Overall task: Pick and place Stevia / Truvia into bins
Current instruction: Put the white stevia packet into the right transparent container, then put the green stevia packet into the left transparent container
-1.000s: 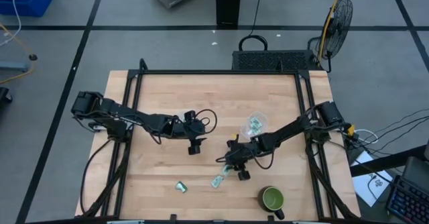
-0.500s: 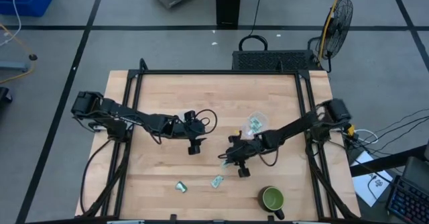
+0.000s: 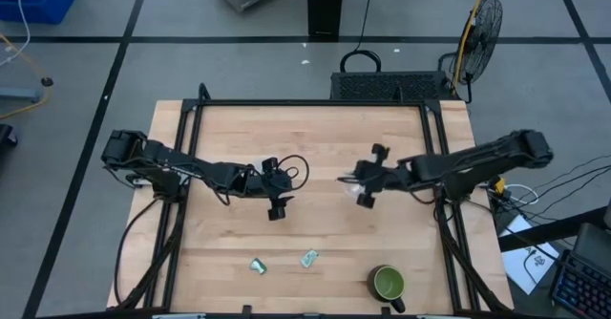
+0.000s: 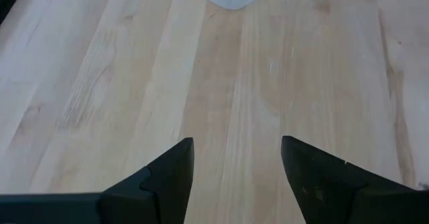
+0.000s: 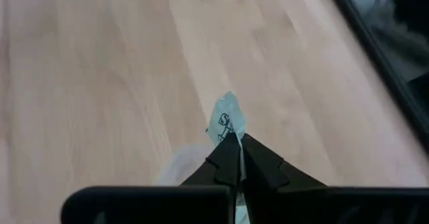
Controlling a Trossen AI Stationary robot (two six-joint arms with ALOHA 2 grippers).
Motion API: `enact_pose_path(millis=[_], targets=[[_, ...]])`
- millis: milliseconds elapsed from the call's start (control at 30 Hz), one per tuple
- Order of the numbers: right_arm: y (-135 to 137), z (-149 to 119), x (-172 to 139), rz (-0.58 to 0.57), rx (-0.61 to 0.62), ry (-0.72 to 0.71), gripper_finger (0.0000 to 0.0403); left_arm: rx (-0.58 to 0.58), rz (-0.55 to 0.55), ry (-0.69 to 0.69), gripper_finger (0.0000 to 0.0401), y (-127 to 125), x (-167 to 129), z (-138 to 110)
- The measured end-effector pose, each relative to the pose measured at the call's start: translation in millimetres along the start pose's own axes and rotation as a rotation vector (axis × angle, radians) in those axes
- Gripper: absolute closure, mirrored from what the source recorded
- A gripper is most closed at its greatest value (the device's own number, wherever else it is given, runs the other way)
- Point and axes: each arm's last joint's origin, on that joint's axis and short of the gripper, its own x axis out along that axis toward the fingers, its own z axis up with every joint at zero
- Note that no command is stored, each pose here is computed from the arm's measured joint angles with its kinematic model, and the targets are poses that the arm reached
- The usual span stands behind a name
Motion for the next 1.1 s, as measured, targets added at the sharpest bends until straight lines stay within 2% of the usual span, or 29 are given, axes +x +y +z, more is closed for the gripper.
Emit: enact_pose_path(millis=[100, 300, 433, 533, 667, 933, 1100], targets=[[-9.3, -14.4, 2.5, 0.054, 0.050, 0.049, 0.0402, -0.002, 0.000, 0.000, 0.0169, 0.0, 0.0, 0.0], [-19.0, -52.2, 22.7, 0.045, 0.078, 0.163, 0.0402, -0.002, 0.000, -0.001, 0.0169, 0.0, 0.0, 0.1], [-19.9, -55.8, 31.3, 0.143, 0.092, 0.114, 0.0402, -0.003, -0.001, -0.007, 0.0169, -0.1, 0.0, 0.7], [-22.6, -58.0, 34.3, 0.189, 0.101, 0.132, 0.0394, -0.004, -0.001, -0.012, 0.0169, -0.1, 0.0, 1.2], [-25.2, -60.9, 37.5, 0.231, 0.108, 0.159, 0.0365, -0.010, -0.003, -0.023, 0.0169, -0.3, 0.0, 2.3], [-23.5, -59.3, 43.6, 0.232, 0.085, 0.138, 0.0284, -0.010, -0.004, -0.030, 0.0169, -0.4, 0.0, 3.0], [-23.4, -45.8, 40.5, 0.250, 0.078, -0.005, 0.0257, 0.015, -0.004, -0.030, 0.0169, -0.4, 0.0, 2.9]])
